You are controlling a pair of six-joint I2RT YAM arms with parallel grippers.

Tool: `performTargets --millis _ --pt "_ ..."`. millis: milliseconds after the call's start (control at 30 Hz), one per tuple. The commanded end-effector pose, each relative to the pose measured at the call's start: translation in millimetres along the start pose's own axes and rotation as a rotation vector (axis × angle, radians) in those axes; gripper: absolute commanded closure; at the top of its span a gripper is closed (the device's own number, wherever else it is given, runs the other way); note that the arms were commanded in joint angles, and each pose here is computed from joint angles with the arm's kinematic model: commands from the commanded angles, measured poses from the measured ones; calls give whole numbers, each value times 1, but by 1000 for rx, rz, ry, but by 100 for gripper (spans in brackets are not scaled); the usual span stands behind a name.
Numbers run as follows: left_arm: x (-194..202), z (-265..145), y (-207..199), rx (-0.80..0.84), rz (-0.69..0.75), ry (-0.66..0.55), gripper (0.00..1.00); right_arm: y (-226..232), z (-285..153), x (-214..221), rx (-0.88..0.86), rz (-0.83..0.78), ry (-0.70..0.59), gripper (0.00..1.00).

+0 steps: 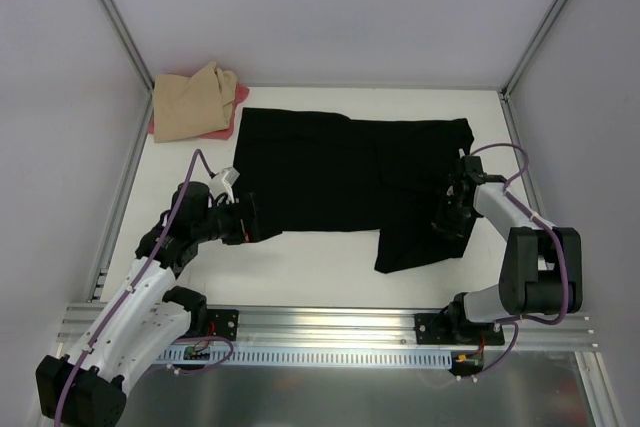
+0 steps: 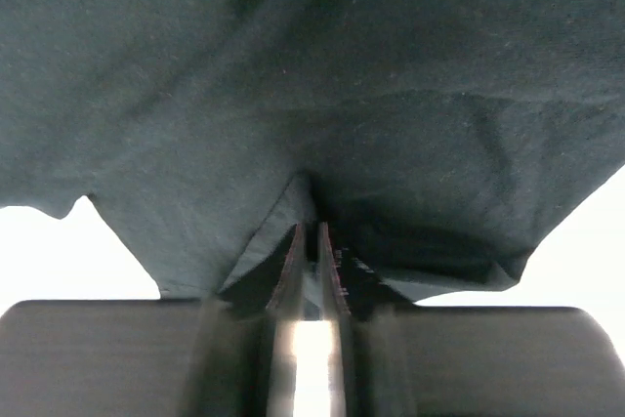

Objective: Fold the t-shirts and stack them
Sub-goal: Grap the side of the flattened tshirt closest away from the robot with both arms

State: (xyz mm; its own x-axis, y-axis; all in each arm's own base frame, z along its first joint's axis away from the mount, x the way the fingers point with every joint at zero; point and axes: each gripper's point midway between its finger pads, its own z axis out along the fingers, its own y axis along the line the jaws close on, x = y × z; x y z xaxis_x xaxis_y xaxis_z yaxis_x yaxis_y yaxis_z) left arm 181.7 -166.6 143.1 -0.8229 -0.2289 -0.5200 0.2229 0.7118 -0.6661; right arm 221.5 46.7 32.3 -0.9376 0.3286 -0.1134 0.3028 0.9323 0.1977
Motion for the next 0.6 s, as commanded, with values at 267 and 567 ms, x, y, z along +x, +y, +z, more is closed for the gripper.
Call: performTargets --millis 267,567 --pt "-2 -1 -1 4 21 -17 1 3 -6 6 -25 -7 -3 99" --pt "7 0 68 -385 -137 5 1 1 -40 1 -15 -22 -108 100"
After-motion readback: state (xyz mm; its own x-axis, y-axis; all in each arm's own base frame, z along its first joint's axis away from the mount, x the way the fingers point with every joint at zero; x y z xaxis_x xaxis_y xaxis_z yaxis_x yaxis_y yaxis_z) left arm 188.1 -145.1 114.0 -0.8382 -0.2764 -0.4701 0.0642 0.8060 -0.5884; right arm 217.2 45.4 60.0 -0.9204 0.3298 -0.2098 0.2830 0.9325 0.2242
